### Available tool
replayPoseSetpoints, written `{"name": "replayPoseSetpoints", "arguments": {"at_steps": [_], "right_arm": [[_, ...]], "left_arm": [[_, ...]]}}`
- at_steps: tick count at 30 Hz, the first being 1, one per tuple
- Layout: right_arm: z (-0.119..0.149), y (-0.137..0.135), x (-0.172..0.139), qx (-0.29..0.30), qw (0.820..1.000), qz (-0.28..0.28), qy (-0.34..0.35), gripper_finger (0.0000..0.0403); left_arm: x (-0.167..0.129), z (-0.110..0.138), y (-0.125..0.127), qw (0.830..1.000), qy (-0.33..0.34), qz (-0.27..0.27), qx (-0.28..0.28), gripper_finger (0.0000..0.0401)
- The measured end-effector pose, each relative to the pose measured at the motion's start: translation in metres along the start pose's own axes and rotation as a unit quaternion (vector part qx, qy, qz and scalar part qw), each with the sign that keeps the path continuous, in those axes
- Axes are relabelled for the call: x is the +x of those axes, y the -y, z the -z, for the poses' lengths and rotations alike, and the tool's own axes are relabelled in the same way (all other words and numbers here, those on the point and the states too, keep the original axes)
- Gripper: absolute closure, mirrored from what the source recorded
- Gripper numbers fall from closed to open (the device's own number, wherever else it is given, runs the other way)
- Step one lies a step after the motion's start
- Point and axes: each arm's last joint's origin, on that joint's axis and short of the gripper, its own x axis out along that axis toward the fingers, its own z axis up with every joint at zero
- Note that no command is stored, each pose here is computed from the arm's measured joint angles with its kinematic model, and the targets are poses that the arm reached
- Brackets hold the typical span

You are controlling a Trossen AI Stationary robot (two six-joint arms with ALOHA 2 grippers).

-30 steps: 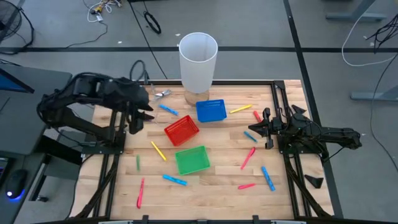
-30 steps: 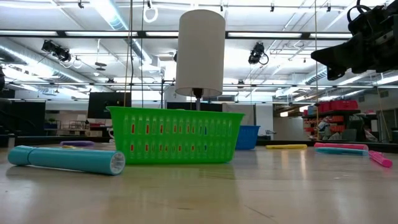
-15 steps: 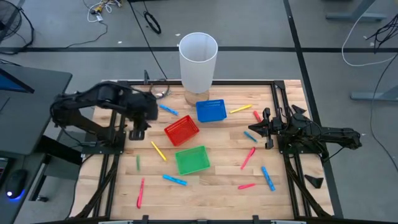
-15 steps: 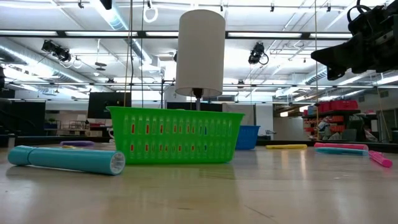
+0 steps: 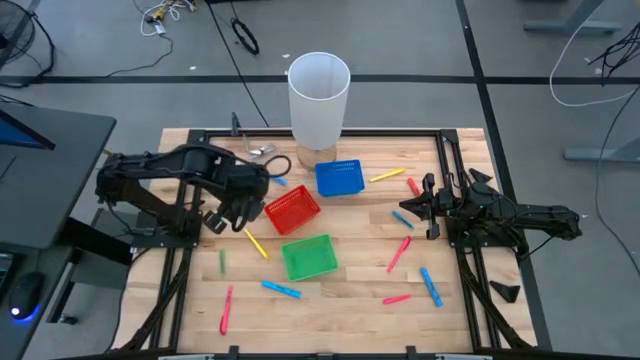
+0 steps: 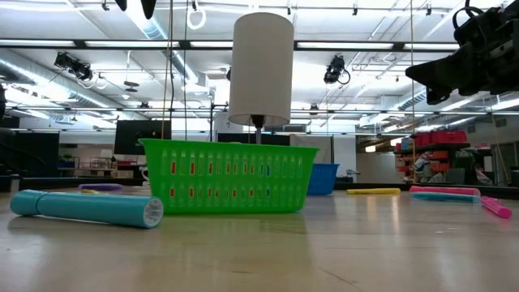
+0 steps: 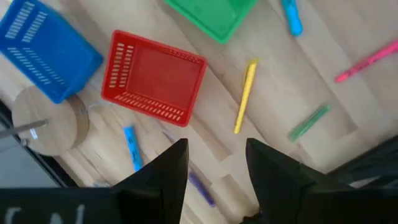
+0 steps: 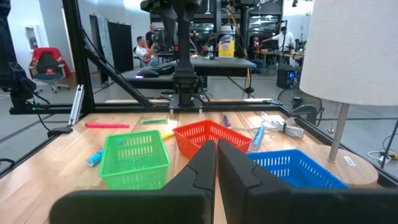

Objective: Pick & Place Markers
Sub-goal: Put the left yellow marker into the red bin

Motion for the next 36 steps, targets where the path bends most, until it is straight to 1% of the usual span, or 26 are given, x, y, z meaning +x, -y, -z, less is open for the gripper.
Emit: {"name": "replayPoseSetpoints", "arguments": {"at_steps": [6,9,12,17,22,27,31,34,36], "right_arm": [[0.000,0.000,0.000,0.000,1.000,0.000,0.000,0.0382],[0.000,0.000,0.000,0.000,1.000,0.000,0.000,0.0382],[0.000,0.000,0.000,0.000,1.000,0.000,0.000,0.0382],[0.000,0.000,0.000,0.000,1.000,0.000,0.000,0.0382],[0.000,0.000,0.000,0.000,1.000,0.000,0.000,0.0382],[0.000,0.000,0.000,0.000,1.000,0.000,0.000,0.0382],[0.000,0.000,0.000,0.000,1.000,0.000,0.000,0.0382],[0.000,0.000,0.000,0.000,1.000,0.000,0.000,0.0382],[0.000,0.000,0.000,0.000,1.000,0.000,0.000,0.0382]], "left_arm": [[0.002,-0.002,-0.001,0.998,-0.004,0.003,0.063,0.0231],[0.002,-0.002,-0.001,0.997,-0.003,0.003,0.074,0.0231],[0.012,-0.002,-0.001,0.998,-0.016,0.016,0.065,0.0231],[0.042,0.003,0.005,0.994,-0.063,0.056,0.064,0.0231],[0.069,0.008,0.010,0.991,-0.094,0.082,0.057,0.0231],[0.095,0.009,0.014,0.991,-0.091,0.094,0.000,0.0231],[0.114,0.011,0.018,0.991,-0.077,0.112,-0.016,0.0231],[0.129,0.013,0.020,0.990,-0.074,0.114,-0.031,0.0231],[0.136,0.014,0.023,0.990,-0.073,0.114,-0.029,0.0231]]}}
